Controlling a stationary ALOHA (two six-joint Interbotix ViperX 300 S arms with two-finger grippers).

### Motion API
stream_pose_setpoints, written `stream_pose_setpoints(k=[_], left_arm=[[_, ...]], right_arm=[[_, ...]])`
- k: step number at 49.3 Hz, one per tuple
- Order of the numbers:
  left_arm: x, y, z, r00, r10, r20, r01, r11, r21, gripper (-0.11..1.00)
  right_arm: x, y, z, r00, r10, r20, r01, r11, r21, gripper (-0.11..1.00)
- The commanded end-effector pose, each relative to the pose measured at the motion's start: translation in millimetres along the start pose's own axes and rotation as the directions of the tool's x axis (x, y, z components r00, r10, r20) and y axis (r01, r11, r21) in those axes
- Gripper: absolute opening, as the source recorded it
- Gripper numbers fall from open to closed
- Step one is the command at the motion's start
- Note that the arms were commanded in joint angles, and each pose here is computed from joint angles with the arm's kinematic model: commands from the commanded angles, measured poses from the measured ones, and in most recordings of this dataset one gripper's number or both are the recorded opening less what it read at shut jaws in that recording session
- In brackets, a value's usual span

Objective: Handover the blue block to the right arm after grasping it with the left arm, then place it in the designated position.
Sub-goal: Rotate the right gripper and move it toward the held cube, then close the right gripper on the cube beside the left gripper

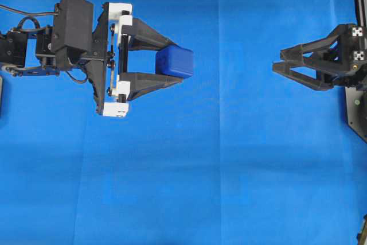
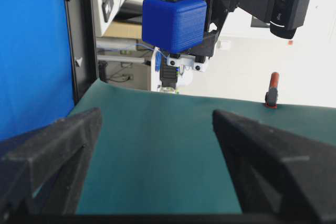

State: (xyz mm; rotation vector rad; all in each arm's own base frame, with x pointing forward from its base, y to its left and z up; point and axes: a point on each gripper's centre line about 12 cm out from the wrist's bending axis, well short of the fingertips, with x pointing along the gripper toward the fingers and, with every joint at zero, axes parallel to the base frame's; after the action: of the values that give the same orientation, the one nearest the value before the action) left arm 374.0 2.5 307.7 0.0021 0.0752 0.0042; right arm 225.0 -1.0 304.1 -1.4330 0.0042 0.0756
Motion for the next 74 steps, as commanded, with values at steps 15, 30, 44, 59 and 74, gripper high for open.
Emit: stream_pose_setpoints(k=[15, 30, 44, 59, 74], left_arm=[[-1.7, -1.1, 9.3, 1.000, -0.003, 0.028, 0.003, 1.000, -0.001, 0.46], [-2.0, -1.1, 9.8, 1.000, -0.003, 0.029, 0.003, 1.000, -0.001, 0.46], [-2.0, -1.1, 9.8, 1.000, -0.003, 0.029, 0.003, 1.000, -0.001, 0.46], [-2.0, -1.1, 9.8, 1.000, -0.003, 0.029, 0.003, 1.000, -0.001, 0.46], [-2.0, -1.1, 9.8, 1.000, -0.003, 0.029, 0.003, 1.000, -0.001, 0.46]], right_arm=[[4.3, -11.3, 1.2, 1.000, -0.024, 0.006, 0.024, 1.000, 0.003, 0.91], [24.3, -17.1, 2.2, 0.999, -0.017, 0.027, 0.017, 1.000, 0.007, 0.91], [58.9, -20.8, -0.3, 0.999, 0.020, 0.032, -0.020, 1.000, 0.014, 0.91], [96.5, -26.2, -3.9, 0.999, 0.045, 0.028, -0.046, 0.998, 0.051, 0.91], [131.8, -29.7, -5.3, 0.998, 0.048, 0.044, -0.051, 0.997, 0.054, 0.91]])
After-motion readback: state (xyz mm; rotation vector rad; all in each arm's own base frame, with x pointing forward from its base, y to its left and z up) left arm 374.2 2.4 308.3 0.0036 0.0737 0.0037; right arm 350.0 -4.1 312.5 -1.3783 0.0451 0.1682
